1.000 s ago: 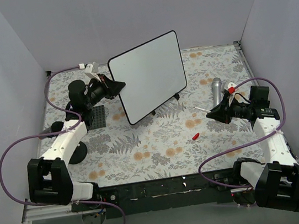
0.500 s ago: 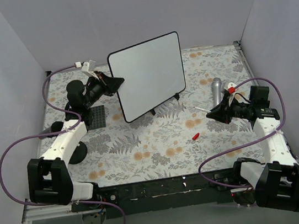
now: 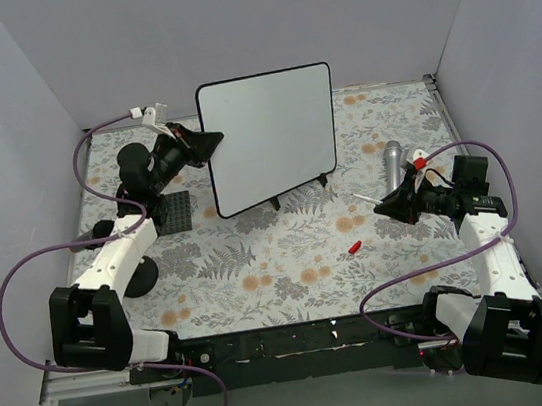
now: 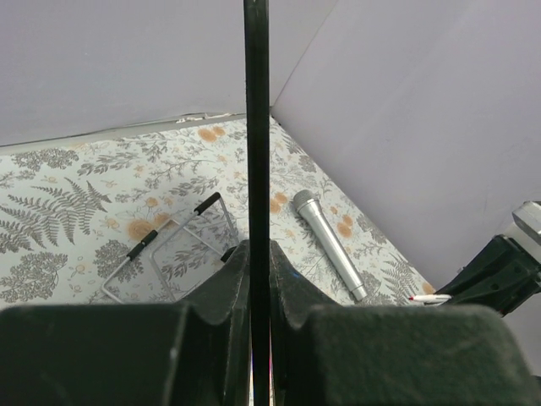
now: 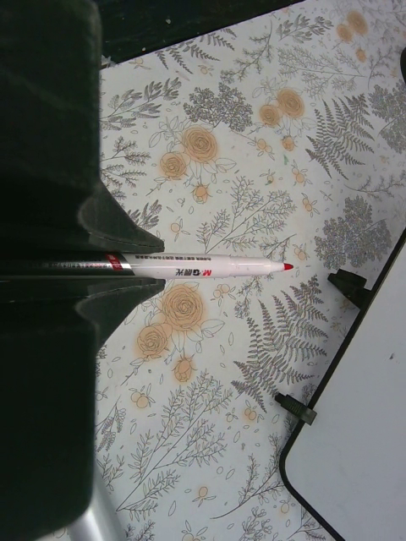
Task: Write a sentence on the whiteboard
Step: Pick up the whiteboard from the whiteboard stand.
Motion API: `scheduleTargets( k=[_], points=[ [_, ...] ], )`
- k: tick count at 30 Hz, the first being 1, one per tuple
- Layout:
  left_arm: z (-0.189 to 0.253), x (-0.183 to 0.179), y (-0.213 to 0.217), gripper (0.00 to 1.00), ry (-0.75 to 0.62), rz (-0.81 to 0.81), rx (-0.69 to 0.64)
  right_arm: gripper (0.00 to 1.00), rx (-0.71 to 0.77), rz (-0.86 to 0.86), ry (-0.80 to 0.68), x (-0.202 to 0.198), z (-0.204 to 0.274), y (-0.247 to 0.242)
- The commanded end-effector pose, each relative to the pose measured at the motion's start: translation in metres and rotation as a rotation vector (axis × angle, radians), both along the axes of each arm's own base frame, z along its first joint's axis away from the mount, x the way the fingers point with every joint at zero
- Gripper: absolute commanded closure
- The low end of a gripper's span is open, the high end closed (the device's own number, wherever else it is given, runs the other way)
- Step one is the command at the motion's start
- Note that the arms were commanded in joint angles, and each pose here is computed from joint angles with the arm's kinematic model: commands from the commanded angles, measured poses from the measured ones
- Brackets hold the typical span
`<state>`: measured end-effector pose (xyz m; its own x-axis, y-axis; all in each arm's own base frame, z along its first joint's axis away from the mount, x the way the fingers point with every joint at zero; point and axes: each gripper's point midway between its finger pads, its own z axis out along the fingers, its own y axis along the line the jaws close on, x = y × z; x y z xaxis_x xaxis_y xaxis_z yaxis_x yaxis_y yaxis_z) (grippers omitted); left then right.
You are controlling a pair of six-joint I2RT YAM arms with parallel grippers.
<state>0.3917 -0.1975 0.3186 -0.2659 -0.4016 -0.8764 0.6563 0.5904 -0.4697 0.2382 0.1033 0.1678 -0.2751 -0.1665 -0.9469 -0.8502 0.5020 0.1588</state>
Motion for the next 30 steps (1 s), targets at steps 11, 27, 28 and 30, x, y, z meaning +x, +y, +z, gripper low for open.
scheduleTargets(
  k=[11, 27, 28, 30],
  points=[
    [0.144, 0.007, 0.007, 1.0, -0.321, 0.055, -0.199, 0.99, -0.009, 0.005, -0.051, 0.006, 0.016, -0.002],
    [0.149, 0.042, -0.004, 1.0, -0.251, 0.079, -0.287, 0.99, -0.008, 0.006, -0.051, 0.006, 0.016, -0.002],
    [0.149, 0.05, -0.003, 1.0, -0.237, 0.104, -0.301, 0.99, -0.009, 0.007, -0.051, 0.006, 0.016, -0.002],
    [0.155, 0.061, -0.007, 1.0, -0.23, 0.112, -0.324, 0.99, -0.009, 0.005, -0.051, 0.006, 0.016, -0.002]
  ],
)
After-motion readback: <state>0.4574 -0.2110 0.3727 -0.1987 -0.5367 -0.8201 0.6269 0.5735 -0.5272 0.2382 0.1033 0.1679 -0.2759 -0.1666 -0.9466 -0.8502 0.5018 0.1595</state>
